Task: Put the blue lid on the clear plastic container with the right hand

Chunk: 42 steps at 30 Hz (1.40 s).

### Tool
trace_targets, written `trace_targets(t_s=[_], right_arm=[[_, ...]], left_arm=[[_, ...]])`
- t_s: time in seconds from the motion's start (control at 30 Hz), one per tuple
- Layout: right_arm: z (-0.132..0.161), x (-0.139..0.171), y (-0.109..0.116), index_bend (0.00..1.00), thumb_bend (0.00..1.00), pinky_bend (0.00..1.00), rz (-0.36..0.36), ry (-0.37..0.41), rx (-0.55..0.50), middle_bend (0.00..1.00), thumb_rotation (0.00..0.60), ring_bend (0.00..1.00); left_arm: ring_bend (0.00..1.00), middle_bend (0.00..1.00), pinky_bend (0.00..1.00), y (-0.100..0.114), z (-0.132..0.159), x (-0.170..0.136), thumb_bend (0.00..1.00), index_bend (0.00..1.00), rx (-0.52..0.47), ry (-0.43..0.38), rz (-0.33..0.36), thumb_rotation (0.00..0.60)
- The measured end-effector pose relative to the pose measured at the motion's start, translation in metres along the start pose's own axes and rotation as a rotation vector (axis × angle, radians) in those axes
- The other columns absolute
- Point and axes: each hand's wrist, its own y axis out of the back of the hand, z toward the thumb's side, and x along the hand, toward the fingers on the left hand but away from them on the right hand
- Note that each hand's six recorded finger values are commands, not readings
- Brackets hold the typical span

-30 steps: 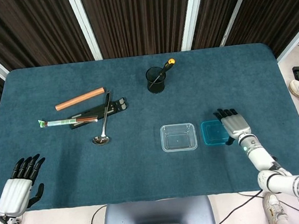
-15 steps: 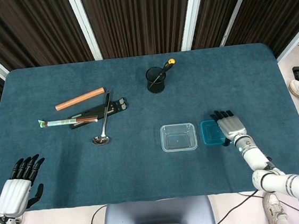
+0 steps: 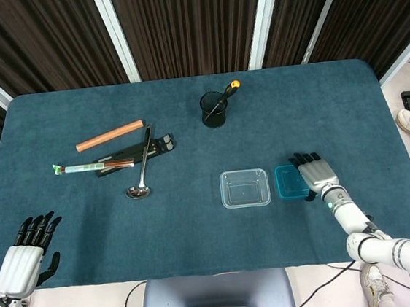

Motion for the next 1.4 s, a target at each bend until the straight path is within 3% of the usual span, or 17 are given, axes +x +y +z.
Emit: trace_targets(t_s=[0.57, 1.03, 1.13, 1.27, 1.4], right_arm=[[0.0007, -0.0028, -0.0012, 0.3, 0.16, 0.02, 0.018, -0.021, 0.01, 0.18, 0.6, 0.03], [-0.0003, -0.0036, -0.0013, 0.26, 0.16, 0.03, 0.035, -0.035, 0.009, 0.18, 0.6, 0.05], [0.0015, -0.0042, -0.0006, 0.3, 0.16, 0.04, 0.035, -0.034, 0.014, 0.19, 0.6, 0.11], [0.0018, -0.0041, -0.0012, 0.41, 0.16, 0.09, 0.036, -0.035, 0.018, 0.28, 0.6, 0.25], [0.0016, -0.0045, -0.0024, 0.48, 0.16, 0.12, 0.04, -0.037, 0.023, 0.34, 0.6, 0.31]], left_arm=[[0.0, 0.0, 0.04, -0.0002, 0.0001, 0.0002, 0.5, 0.0, 0.0, -0.001, -0.002, 0.6], [0.0, 0.0, 0.04, -0.0002, 0.0003, 0.0007, 0.49, 0.0, 0.0, -0.002, -0.003, 0.6], [0.0, 0.0, 0.04, -0.0004, 0.0, 0.0007, 0.5, 0.0, -0.001, -0.001, -0.004, 0.6], [0.0, 0.0, 0.04, -0.0002, -0.0001, 0.0008, 0.5, 0.0, -0.003, -0.001, -0.003, 0.6], [0.0, 0.0, 0.04, 0.0, -0.0004, 0.0008, 0.5, 0.0, -0.004, -0.001, -0.004, 0.6]])
